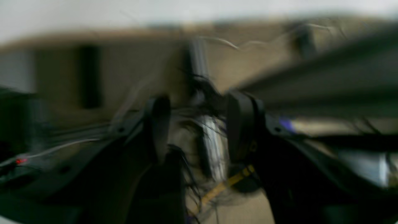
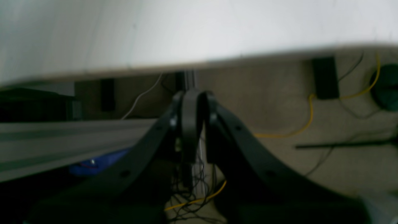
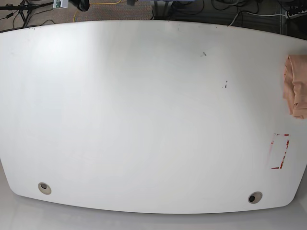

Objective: Fold the T-shirt properly

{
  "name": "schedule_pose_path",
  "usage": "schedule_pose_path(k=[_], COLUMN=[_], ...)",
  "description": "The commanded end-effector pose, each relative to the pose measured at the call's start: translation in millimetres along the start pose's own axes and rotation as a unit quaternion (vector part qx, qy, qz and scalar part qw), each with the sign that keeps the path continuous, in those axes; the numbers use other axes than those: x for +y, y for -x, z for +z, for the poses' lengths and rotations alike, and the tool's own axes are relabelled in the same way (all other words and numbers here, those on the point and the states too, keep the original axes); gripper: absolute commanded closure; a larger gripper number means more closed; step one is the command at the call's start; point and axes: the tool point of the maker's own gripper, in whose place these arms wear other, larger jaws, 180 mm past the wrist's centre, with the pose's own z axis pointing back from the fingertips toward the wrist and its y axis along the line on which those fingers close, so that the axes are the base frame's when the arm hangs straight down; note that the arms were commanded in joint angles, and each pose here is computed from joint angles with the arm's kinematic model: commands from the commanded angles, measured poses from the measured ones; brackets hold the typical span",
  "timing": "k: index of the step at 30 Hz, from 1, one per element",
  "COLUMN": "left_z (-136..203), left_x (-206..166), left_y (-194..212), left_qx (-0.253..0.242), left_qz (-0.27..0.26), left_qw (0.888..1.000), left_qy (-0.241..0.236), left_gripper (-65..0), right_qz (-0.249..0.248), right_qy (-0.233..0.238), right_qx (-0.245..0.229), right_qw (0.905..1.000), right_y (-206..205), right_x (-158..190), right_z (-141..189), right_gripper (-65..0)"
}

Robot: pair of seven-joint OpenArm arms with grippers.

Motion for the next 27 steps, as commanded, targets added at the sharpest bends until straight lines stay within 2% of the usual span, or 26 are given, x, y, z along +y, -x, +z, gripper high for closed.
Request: schedule_pose_path(k=[1,7,12,19,27], left_z=[-5.2,-46.3,-74.7,-105.7,-141.7], left_x=[5.6,13.9,20.3,27.9,41.5], left_y=[30.5,97.6,138.9,170.0,174.6], left_qx=[0.033,0.103,0.153,0.202,0.228], left_qz=[0.003,0.02,0.033,0.048,0.057], left_qw=[0.999,0.994,0.988,0.978,0.972], left_qy=[-0.005,-0.006,-0.007,-0.009,-0.014], left_gripper=[-26.3,-26.3,-26.3,-26.3,-26.3], right_qz=[-0.012,-0.014,-0.039,-0.051,-0.062], right_qy=[-0.009,-0.002,-0.001,-0.013,-0.022], right_qx=[0.037,0.116,0.138,0.169,0.201], right_qw=[0.9992,0.9931,0.9896,0.9842,0.9774], right_y=[32.0,88.0,117.7,153.9,173.3], right_x=[0.9,-13.3,-15.6,-6.4,-4.4], right_z=[-2.5,-27.3,-45.5,-64.9,-84.5], right_gripper=[-3.6,-3.6,-3.6,-3.6,-3.6])
